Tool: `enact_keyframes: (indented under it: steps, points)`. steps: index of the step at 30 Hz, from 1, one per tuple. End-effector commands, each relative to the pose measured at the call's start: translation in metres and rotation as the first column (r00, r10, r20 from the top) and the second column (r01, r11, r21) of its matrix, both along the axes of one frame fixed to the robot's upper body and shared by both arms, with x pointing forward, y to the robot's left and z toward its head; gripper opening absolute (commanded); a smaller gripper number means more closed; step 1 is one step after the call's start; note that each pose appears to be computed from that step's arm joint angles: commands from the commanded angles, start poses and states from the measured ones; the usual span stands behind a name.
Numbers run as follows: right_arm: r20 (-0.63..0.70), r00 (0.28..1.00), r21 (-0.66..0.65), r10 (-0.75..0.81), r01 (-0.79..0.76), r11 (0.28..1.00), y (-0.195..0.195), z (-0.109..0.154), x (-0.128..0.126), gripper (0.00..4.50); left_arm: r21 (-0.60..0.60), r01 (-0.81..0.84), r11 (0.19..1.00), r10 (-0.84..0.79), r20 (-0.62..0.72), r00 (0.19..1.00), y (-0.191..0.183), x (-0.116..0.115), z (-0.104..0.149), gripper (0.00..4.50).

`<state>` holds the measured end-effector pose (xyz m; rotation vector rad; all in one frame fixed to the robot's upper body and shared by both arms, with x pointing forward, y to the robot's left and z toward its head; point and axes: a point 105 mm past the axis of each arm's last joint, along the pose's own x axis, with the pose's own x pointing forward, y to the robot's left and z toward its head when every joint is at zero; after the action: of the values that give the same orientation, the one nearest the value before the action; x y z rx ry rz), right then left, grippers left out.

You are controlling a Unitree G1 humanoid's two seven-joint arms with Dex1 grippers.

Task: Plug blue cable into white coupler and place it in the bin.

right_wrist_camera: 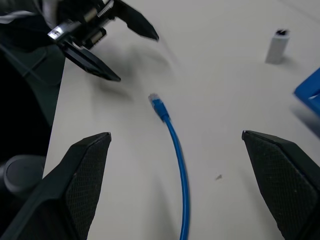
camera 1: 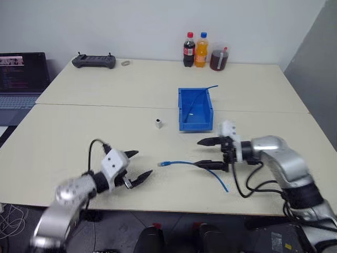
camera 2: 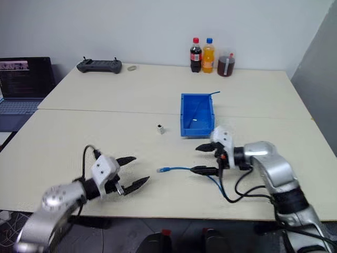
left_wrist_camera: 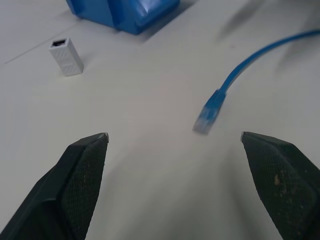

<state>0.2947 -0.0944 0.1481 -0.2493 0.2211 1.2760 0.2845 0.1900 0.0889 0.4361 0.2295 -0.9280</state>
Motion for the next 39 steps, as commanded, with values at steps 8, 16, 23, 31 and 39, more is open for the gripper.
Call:
enact_keyframes:
  steps: [8,16,23,31,39]
  points:
    - [0.047,0.994,0.055,-0.096,0.093,0.994,-0.007,0.016,-0.015,4.48,0.049,0.398,0.916,-0.392,-0.098,0.915,-0.031,0.021,-0.021,4.5]
    - [0.04,0.982,0.064,-0.185,0.182,0.981,-0.015,0.014,-0.018,4.5,0.059,0.449,0.891,-0.437,-0.153,0.887,-0.025,0.017,-0.036,2.97]
    - [0.043,0.972,0.053,-0.23,0.228,0.972,-0.019,0.009,-0.013,4.5,0.051,0.445,0.894,-0.432,-0.167,0.886,-0.026,0.019,-0.041,1.41]
    - [0.047,0.972,0.069,-0.229,0.226,0.972,-0.014,0.011,-0.01,4.5,-0.007,0.374,0.927,-0.37,-0.171,0.913,-0.028,0.022,-0.036,0.22]
    - [-0.071,0.953,0.201,-0.296,0.304,0.931,-0.009,0.023,-0.016,4.5,-0.418,0.081,0.905,-0.181,-0.205,0.962,-0.063,0.019,0.037,0.22]
